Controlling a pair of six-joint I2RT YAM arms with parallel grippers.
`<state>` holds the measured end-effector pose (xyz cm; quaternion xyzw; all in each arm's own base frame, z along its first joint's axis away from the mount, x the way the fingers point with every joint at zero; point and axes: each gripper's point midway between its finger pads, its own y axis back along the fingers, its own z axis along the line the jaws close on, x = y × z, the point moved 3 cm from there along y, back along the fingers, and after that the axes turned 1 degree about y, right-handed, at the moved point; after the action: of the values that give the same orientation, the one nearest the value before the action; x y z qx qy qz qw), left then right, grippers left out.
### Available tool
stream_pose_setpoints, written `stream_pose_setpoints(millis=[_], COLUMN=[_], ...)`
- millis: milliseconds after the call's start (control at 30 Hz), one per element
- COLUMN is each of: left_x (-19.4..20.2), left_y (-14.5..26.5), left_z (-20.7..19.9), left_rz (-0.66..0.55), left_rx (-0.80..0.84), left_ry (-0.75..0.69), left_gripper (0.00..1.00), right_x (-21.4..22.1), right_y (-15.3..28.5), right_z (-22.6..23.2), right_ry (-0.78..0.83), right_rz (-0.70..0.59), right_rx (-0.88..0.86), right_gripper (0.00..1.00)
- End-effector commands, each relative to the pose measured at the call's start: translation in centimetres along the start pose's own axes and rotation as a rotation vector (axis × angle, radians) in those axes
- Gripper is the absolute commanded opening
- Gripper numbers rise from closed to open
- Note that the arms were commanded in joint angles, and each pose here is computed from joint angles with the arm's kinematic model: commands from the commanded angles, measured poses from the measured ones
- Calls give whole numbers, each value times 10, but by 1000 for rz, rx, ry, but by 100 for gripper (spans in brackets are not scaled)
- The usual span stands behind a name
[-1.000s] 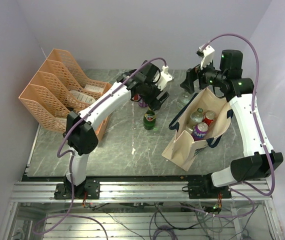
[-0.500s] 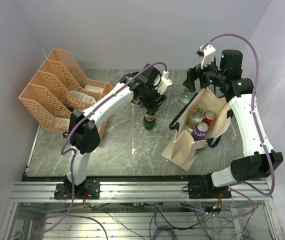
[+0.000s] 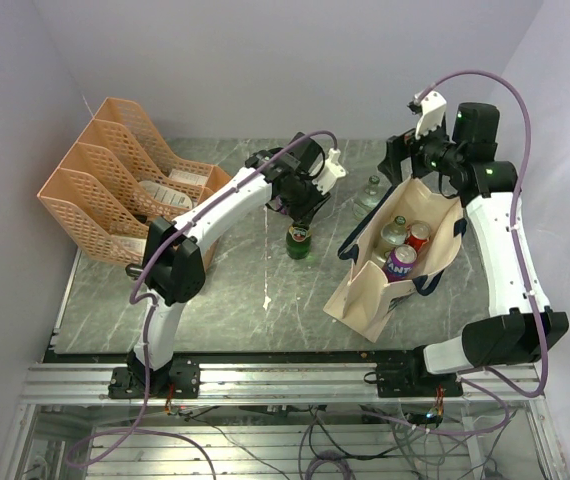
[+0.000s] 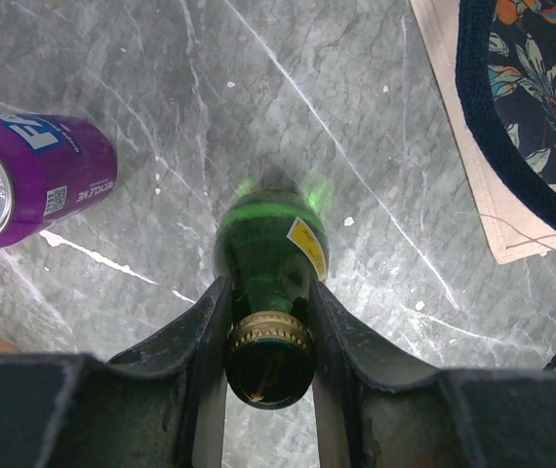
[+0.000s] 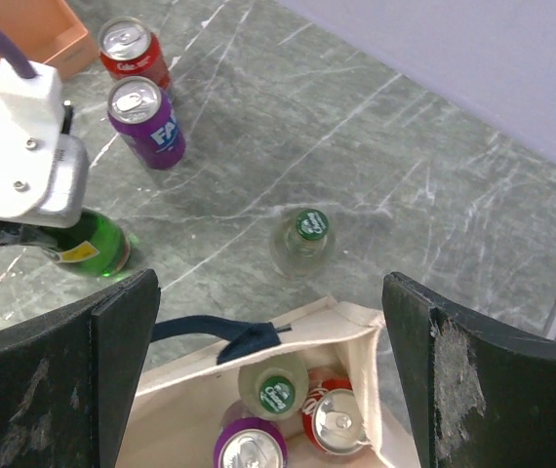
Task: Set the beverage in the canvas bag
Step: Pick up the drink from the center of the board.
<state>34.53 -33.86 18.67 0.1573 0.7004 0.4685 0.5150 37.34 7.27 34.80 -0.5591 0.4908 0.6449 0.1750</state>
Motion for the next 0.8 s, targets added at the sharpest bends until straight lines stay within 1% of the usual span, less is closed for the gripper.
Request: stream_pose_setpoints(millis=[0,267,400,533,633,767], left_x=[-34,-99,-124,-151,-167,-189], left_y=[45,152,199,242,259,286], left_z=[3,-3,-19,-53,-83,-116], left_rz=[-142,-466,-612,-769,-849,-974], left_rx=[-39,-137,-112,-80,-55,-2], left_ry=[-75,-236,-265,-338,-406,-445], left_gripper=[7,7,7,7,7,7], right_x=[-8,-5,-2,1,2,5], right_y=[15,28,34,42,51,62], right_z=[-16,-40,-48,-59,-66,-73], right_ry=[2,-8,-14,-42,-64,-81], right_rz=[-44,-42,-36,-40,-48,-53], right_rx=[51,125,161,197,223,254], right_gripper=[96,96,96,96,96,96])
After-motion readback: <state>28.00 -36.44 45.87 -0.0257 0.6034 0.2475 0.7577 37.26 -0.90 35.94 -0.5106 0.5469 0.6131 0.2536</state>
